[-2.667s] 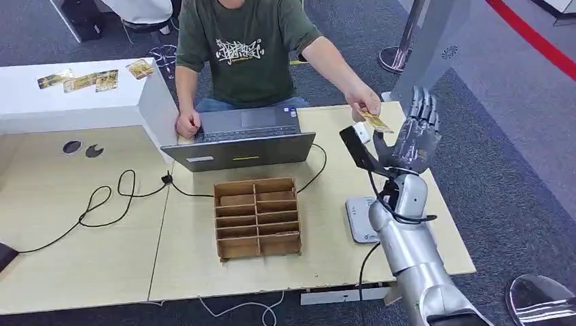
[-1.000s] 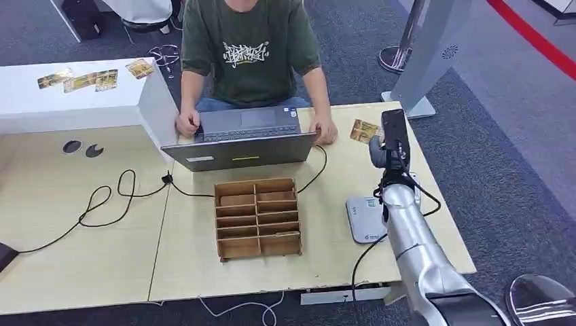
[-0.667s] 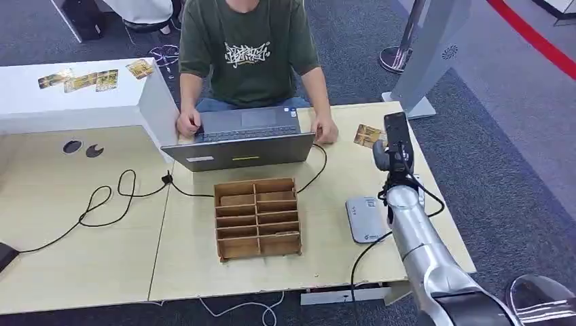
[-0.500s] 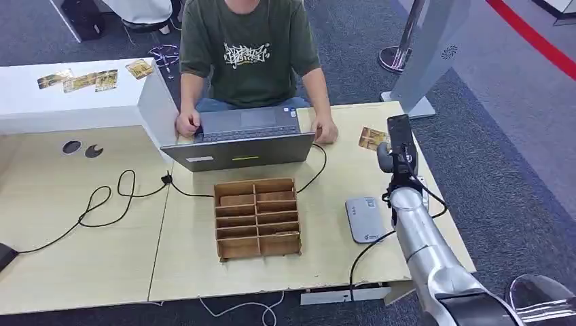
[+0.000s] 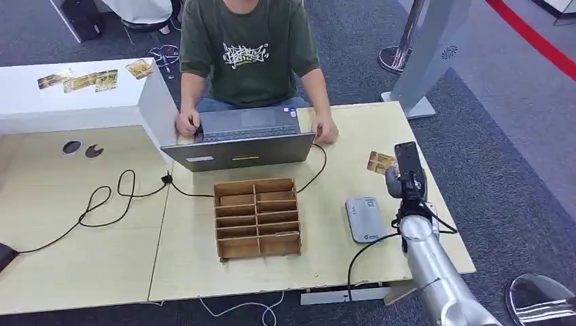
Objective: Pass the card to the sensor for recognition and then transmit it.
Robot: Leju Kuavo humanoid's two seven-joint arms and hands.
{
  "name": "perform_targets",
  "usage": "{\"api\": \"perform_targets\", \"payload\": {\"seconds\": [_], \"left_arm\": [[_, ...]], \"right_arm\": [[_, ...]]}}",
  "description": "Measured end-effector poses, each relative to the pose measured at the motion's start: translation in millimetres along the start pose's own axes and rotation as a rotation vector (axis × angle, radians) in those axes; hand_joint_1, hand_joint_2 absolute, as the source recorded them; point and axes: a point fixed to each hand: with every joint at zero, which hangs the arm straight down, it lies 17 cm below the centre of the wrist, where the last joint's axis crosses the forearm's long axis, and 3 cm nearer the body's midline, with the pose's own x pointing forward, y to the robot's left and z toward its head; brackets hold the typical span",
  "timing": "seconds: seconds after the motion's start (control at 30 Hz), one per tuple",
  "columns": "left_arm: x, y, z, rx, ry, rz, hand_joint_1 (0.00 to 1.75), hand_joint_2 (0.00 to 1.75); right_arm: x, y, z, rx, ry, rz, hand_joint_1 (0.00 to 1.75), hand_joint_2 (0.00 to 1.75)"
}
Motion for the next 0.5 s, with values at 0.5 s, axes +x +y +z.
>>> {"api": "perform_targets", "payload": {"seconds": [0.5], "left_arm": [[0, 0, 0, 0.000, 0.001, 0.006, 0.00, 0.00]], "right_arm": [[-34, 10, 31, 0.037, 0.039, 0.000, 1.75, 1.75]]}}
